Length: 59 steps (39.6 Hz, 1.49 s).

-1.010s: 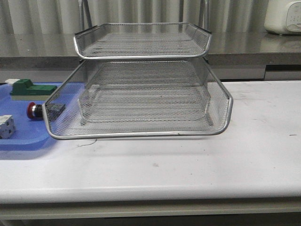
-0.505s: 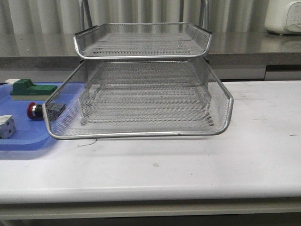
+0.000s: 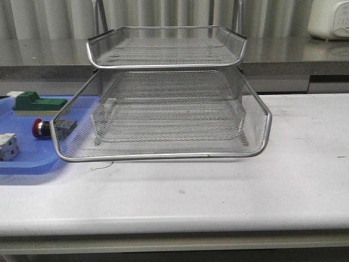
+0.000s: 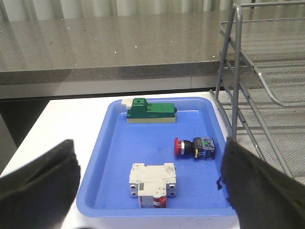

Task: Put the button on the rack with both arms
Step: 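Release the tier and withdraw the right gripper, then lower the left gripper onto the red button and grasp its black base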

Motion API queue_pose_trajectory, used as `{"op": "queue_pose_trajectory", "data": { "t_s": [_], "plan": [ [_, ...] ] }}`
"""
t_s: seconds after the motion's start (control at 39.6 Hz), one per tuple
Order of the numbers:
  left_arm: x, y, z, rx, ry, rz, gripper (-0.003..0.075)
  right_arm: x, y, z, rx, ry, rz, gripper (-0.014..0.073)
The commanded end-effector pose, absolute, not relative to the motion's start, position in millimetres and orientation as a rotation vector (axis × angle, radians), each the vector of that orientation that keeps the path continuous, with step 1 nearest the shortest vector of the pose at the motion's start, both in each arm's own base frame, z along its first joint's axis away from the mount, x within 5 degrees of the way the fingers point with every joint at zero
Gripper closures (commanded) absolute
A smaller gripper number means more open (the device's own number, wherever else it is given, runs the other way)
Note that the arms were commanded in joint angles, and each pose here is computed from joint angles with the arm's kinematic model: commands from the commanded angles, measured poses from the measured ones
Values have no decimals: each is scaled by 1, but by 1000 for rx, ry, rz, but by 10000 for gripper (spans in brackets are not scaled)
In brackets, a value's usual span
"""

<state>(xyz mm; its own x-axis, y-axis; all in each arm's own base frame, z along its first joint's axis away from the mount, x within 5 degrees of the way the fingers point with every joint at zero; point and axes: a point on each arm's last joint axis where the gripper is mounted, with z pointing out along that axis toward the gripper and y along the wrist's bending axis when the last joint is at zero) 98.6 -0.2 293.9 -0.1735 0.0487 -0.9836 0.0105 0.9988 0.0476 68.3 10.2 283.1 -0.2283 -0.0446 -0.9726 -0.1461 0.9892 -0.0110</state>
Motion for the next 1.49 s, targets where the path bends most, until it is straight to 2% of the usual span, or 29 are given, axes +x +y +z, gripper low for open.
{"op": "queue_pose_trajectory", "data": {
  "t_s": [0.0, 0.25, 0.53, 0.78, 0.88, 1.06, 1.24, 1.46],
  "plan": [
    [101, 0, 312, 37, 1635, 28, 152, 70, 10, 298, -135, 1708, 85, 655],
    [110, -1, 320, 30, 1662, 17, 152, 70, 10, 298, -135, 1708, 85, 655],
    [182, 0, 350, 192, 1865, 165, 152, 70, 10, 298, -135, 1708, 85, 655],
    [262, -10, 357, 398, 2044, 230, 152, 70, 10, 298, -135, 1708, 85, 655],
    [294, -12, 352, 455, 2156, 245, 152, 70, 10, 298, -135, 1708, 85, 655],
    [341, -15, 338, 701, 2310, 278, 152, 70, 10, 298, -135, 1708, 85, 655],
    [382, -23, 316, 897, 2428, 182, 152, 70, 10, 298, -135, 1708, 85, 655],
    [430, -30, 285, 996, 2557, 71, 152, 70, 10, 298, -135, 1708, 85, 655]
  ]
}}
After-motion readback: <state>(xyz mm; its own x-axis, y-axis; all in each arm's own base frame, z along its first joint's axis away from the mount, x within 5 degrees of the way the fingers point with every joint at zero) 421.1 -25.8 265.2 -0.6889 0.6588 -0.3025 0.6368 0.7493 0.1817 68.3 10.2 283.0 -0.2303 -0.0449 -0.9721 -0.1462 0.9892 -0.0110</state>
